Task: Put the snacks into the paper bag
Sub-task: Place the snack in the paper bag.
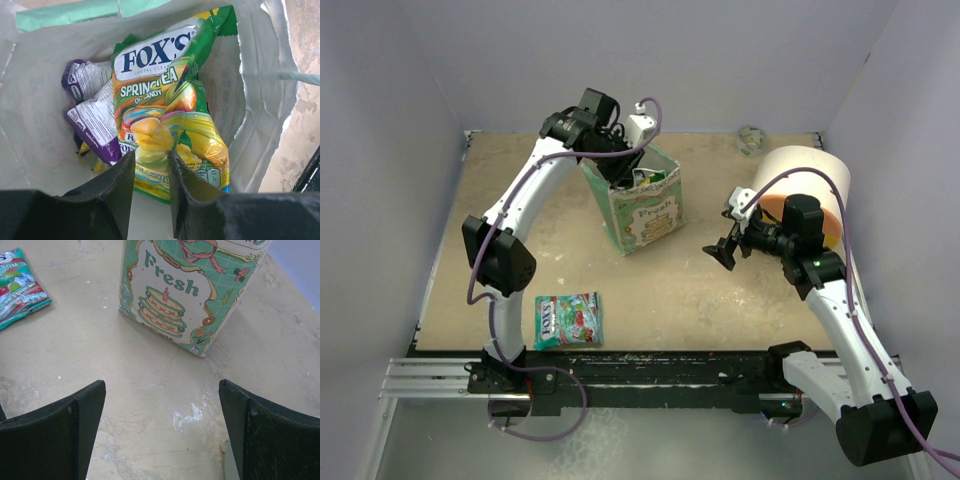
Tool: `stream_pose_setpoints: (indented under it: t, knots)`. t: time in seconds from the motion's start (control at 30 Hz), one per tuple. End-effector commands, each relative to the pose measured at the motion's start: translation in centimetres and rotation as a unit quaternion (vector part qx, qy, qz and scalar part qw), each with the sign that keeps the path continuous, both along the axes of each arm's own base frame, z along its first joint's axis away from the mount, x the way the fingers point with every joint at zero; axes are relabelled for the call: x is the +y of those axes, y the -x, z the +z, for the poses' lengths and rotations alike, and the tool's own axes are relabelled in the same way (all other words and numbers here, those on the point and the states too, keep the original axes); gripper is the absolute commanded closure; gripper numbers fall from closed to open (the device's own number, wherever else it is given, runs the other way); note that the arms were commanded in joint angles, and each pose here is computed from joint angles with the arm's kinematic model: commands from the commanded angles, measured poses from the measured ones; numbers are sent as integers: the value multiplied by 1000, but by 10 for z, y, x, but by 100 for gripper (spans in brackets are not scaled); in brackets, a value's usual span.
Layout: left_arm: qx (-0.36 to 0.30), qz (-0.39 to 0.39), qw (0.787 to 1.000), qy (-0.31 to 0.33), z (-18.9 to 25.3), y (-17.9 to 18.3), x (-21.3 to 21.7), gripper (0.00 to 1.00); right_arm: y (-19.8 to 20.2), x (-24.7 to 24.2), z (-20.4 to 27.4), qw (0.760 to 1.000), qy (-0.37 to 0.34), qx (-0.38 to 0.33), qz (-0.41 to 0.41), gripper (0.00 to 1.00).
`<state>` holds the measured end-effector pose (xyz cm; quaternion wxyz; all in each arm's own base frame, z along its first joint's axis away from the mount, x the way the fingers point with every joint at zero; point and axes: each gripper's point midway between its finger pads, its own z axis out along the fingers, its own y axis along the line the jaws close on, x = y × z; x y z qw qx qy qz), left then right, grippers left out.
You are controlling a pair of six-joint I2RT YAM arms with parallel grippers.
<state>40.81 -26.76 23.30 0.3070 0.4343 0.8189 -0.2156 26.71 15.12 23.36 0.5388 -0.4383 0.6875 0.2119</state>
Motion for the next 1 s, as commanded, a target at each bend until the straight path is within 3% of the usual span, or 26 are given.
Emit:
stream_pose_setpoints:
  t: [0.0,0.27,0.7,0.87,0.97]
  knots:
    - [9,-7,1000,8,7,4,0,66,-2,2,7,1000,-4,-19,10,4]
    - [-6,-16,1000,22,25,6,-3,64,-2,2,6,1000,-3,-18,10,3]
    - [-187,47,980,41,115,-7,36,45,-3,1,8,1000,-3,-23,6,3]
    - [-199,66,977,45,117,9,68,41,-4,0,8,1000,-3,-23,3,3]
    - [-174,69,981,43,103,26,95,38,-4,-1,9,1000,-2,-23,0,3]
